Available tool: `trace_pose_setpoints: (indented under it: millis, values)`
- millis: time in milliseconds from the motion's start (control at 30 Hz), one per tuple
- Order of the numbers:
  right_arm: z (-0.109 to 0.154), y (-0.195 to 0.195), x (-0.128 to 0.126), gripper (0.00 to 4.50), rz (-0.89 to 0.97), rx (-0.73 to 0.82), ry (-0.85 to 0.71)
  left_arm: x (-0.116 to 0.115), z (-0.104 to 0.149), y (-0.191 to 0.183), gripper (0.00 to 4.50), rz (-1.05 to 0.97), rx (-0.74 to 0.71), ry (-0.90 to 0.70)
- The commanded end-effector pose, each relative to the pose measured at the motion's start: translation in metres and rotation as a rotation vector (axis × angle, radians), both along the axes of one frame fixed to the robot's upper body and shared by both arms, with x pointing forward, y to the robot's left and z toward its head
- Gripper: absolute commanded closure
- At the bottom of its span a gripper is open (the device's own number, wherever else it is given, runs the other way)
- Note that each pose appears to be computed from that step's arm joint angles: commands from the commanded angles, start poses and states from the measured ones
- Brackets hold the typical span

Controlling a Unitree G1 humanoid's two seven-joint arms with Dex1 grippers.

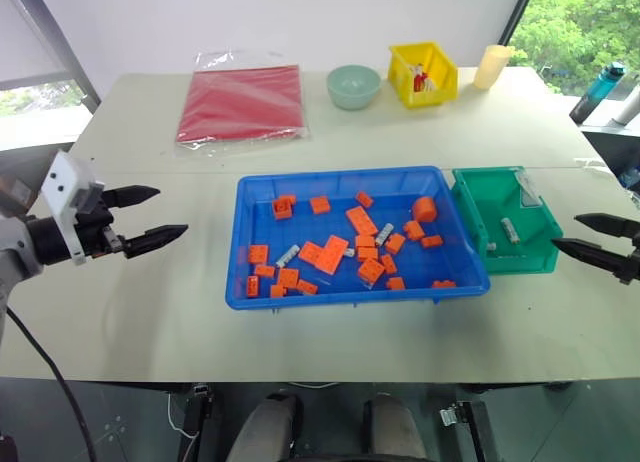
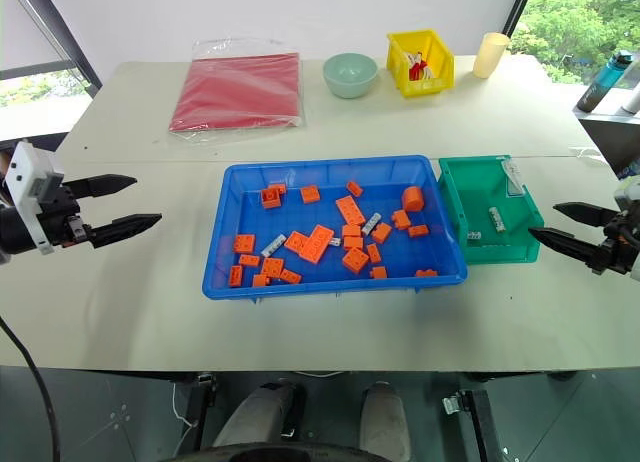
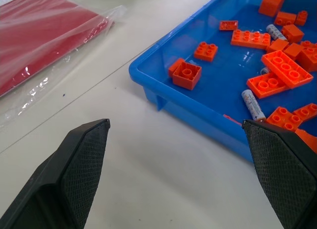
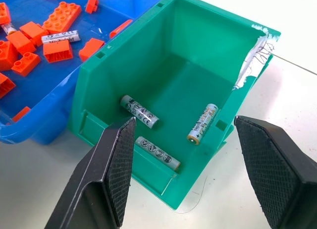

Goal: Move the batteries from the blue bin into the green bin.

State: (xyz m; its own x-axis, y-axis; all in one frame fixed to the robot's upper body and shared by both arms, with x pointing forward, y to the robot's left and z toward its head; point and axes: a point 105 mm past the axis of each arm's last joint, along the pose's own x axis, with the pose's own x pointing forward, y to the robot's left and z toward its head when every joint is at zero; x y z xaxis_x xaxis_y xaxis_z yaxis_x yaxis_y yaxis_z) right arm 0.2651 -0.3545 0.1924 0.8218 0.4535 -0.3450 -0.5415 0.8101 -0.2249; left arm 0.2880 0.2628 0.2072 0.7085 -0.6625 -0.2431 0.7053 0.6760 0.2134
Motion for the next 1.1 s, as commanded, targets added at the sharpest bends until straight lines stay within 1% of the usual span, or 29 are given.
trace_pose_setpoints:
  millis: [33, 200, 233, 333, 500, 633, 767, 900, 1000, 1100]
  values:
    - [0.01, -0.002, 0.002, 1.25, -0.012, -0.001, -0.049, -0.003, 0.012, -0.001, 0.0, -0.017, 0.025, -0.051]
    - [0.012, -0.004, 0.005, 1.25, -0.02, -0.013, -0.049, 0.001, 0.011, -0.003, 0.0, 0.003, 0.024, -0.052]
    - [0.013, -0.003, 0.006, 0.98, -0.02, -0.002, -0.048, 0.0, 0.011, -0.003, 0.0, 0.0, 0.006, -0.043]
    - [0.018, 0.001, 0.005, 0.98, 0.002, 0.009, -0.04, -0.003, 0.011, -0.007, 0.0, -0.024, -0.021, -0.025]
    - [0.026, 0.013, 0.015, 0.98, 0.05, -0.039, -0.062, -0.003, 0.012, -0.014, 0.0, -0.049, 0.003, -0.029]
    - [0.043, 0.064, 0.032, 0.98, 0.27, -0.087, -0.081, -0.007, 0.014, -0.029, 0.0, -0.135, 0.016, -0.009]
    - [0.065, 0.131, 0.051, 0.98, 0.534, -0.104, -0.123, -0.017, 0.015, -0.048, 0.0, -0.252, 0.027, 0.019]
    - [0.076, 0.193, 0.068, 0.98, 0.742, -0.126, -0.161, -0.027, 0.01, -0.063, 0.0, -0.343, 0.061, 0.057]
    - [0.073, 0.246, 0.077, 0.98, 0.91, -0.126, -0.165, -0.036, 0.006, -0.069, 0.0, -0.392, 0.088, 0.082]
    - [0.062, 0.277, 0.082, 0.98, 0.998, -0.144, -0.151, -0.041, 0.002, -0.07, 0.0, -0.406, 0.108, 0.102]
